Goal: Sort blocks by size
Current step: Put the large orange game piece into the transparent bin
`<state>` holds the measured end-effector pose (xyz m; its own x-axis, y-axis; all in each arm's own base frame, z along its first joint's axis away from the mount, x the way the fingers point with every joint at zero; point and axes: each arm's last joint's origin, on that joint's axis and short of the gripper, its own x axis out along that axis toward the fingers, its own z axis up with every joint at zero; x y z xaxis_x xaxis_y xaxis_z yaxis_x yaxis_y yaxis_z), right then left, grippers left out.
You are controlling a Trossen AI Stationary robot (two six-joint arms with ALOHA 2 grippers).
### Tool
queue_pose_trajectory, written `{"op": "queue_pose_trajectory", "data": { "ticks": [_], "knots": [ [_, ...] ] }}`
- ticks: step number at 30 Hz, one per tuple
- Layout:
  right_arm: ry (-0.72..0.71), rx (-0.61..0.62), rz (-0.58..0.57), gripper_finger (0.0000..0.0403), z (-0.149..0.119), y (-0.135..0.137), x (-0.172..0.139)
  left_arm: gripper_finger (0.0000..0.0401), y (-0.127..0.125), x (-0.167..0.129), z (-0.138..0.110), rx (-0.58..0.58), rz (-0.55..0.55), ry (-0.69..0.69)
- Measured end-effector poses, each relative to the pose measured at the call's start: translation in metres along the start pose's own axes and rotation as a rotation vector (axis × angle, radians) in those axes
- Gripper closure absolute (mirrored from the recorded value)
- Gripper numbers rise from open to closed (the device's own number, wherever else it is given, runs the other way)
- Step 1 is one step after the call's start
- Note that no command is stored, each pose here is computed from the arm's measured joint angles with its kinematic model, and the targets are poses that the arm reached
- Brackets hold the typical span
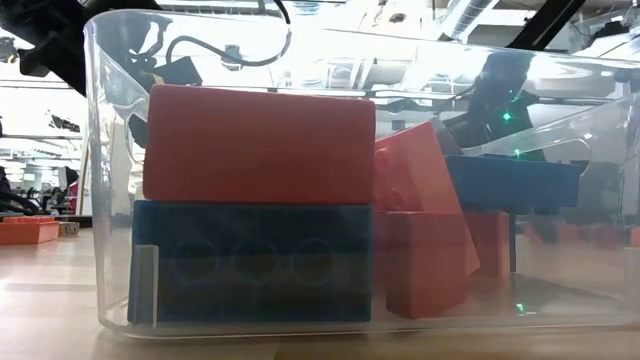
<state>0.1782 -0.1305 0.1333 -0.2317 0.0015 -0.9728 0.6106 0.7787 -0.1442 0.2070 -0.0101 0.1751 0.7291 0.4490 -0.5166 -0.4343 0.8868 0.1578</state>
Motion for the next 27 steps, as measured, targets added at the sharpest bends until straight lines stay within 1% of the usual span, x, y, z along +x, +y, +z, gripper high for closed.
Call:
{"op": "queue_pose_trajectory", "data": {
  "ticks": [2, 4, 5, 8, 10, 14, 18, 20, 22, 25, 27],
  "knots": [
    [-0.018, -0.032, -0.006, 0.0244, 0.002, 0.007, -0.005, 0.0163, 0.0, 0.0, 0.0, 0.0, 0.0, 0.0],
    [-0.072, -0.064, 0.032, 0.0244, 0.005, 0.017, -0.016, 0.0163, 0.0, 0.0, 0.0, 0.0, 0.0, 0.0],
    [-0.103, -0.084, 0.074, 0.0244, 0.006, 0.023, -0.023, 0.0163, 0.0, 0.0, 0.0, 0.002, 0.001, 0.0],
    [-0.176, -0.135, 0.208, 0.0244, 0.005, 0.045, -0.045, 0.0163, 0.001, 0.0, 0.0, 0.011, 0.019, -0.004],
    [-0.251, -0.205, 0.302, 0.0244, 0.002, 0.065, -0.063, 0.0163, 0.001, 0.0, 0.0, 0.01, 0.021, -0.004],
    [-0.434, -0.438, 0.607, 0.0244, -0.009, 0.117, -0.098, 0.0163, 0.001, 0.0, 0.0, 0.01, 0.023, -0.005],
    [-0.632, -0.616, 0.772, 0.0244, -0.027, 0.175, -0.123, 0.0163, 0.001, 0.0, 0.0, 0.003, 0.023, -0.005],
    [-0.66, -0.711, 0.81, 0.0244, -0.039, 0.201, -0.132, 0.0163, 0.001, 0.0, 0.0, 0.001, 0.024, -0.005],
    [-0.651, -0.779, 0.809, 0.0243, -0.05, 0.222, -0.136, 0.0163, 0.001, 0.0, 0.0, -0.001, 0.024, -0.005],
    [-0.662, -0.828, 0.81, 0.0228, -0.061, 0.247, -0.144, 0.0163, 0.001, 0.0, 0.0, -0.006, 0.023, -0.007],
    [-0.639, -0.835, 0.814, 0.0218, -0.063, 0.261, -0.144, 0.0163, 0.001, 0.0, 0.001, -0.008, 0.022, -0.011]
  ]
}}
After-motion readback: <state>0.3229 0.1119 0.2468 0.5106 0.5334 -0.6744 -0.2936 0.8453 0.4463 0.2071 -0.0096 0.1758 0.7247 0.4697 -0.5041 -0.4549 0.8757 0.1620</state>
